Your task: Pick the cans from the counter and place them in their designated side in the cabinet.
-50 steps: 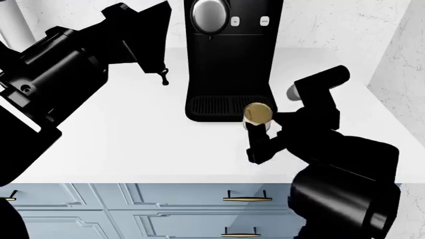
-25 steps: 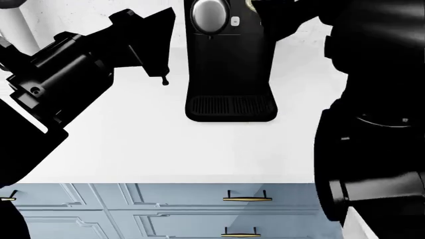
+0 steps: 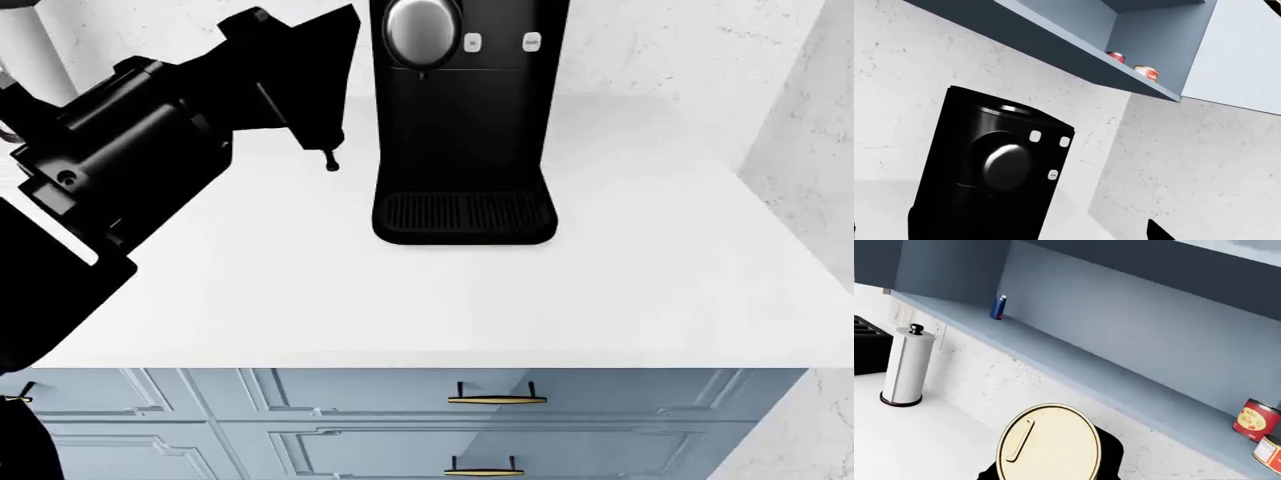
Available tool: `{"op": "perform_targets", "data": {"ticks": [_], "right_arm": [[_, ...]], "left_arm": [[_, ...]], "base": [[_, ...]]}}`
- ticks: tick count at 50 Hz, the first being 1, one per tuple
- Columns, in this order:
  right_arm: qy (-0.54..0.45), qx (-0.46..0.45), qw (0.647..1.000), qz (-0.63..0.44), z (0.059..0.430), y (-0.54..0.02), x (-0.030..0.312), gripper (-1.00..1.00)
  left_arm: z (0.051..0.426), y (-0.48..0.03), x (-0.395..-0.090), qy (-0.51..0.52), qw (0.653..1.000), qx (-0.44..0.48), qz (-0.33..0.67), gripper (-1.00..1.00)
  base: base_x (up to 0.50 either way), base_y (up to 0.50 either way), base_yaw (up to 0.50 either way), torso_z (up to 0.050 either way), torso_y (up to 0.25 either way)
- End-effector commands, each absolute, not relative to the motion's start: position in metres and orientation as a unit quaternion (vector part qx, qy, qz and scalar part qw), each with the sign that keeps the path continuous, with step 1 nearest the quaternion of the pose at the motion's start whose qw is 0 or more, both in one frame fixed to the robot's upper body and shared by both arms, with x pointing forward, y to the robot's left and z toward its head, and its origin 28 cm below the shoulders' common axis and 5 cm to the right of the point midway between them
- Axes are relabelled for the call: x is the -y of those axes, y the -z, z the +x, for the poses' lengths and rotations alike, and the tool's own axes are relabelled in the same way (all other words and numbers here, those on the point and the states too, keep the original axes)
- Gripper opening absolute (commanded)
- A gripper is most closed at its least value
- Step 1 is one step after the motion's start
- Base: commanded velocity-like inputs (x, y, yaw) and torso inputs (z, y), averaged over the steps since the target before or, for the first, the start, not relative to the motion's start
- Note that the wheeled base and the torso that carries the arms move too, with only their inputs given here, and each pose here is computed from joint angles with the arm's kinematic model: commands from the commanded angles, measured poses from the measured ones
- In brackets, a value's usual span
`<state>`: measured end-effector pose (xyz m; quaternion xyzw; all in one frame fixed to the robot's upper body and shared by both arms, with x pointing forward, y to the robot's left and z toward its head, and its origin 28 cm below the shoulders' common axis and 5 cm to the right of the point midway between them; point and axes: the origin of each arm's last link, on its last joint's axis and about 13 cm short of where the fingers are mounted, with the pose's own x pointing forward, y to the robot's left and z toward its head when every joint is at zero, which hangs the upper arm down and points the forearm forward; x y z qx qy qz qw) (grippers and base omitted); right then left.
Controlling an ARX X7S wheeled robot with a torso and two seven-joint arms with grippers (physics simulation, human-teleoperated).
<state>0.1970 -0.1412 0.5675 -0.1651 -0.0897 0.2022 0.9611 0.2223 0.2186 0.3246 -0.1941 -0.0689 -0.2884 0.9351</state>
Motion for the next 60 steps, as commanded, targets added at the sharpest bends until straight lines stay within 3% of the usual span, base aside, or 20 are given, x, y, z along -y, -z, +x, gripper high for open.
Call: {"op": "perform_targets", "data": {"ticks": [1, 13, 38, 60], "right_arm": [[-0.144, 0.099, 0.968, -0.180, 0.198, -0.594, 0.152, -1.00], [-0.040, 0.084, 0.983, -0.158, 0.224, -0.589, 0.166, -1.00], [-0.040, 0.084, 0.983, -0.158, 0.224, -0.589, 0.166, -1.00], [-0.040, 0.084, 0.983, -0.158, 0.224, -0.589, 0.166, -1.00]], "left_arm": [[0.223, -0.327, -0.217, 0.297, 0.932, 0.078, -0.194, 1.00], [0.220, -0.329, -0.218, 0.303, 0.929, 0.084, -0.194, 1.00], [0.208, -0.343, -0.225, 0.314, 0.922, 0.119, -0.192, 1.00], [0.204, -0.349, -0.225, 0.309, 0.925, 0.128, -0.180, 1.00]], "base": [[0.00, 0.00, 0.00, 0.000, 0.000], [0.00, 0.00, 0.00, 0.000, 0.000], [0.00, 0.00, 0.00, 0.000, 0.000], [0.18, -0.03, 0.00, 0.000, 0.000]]}}
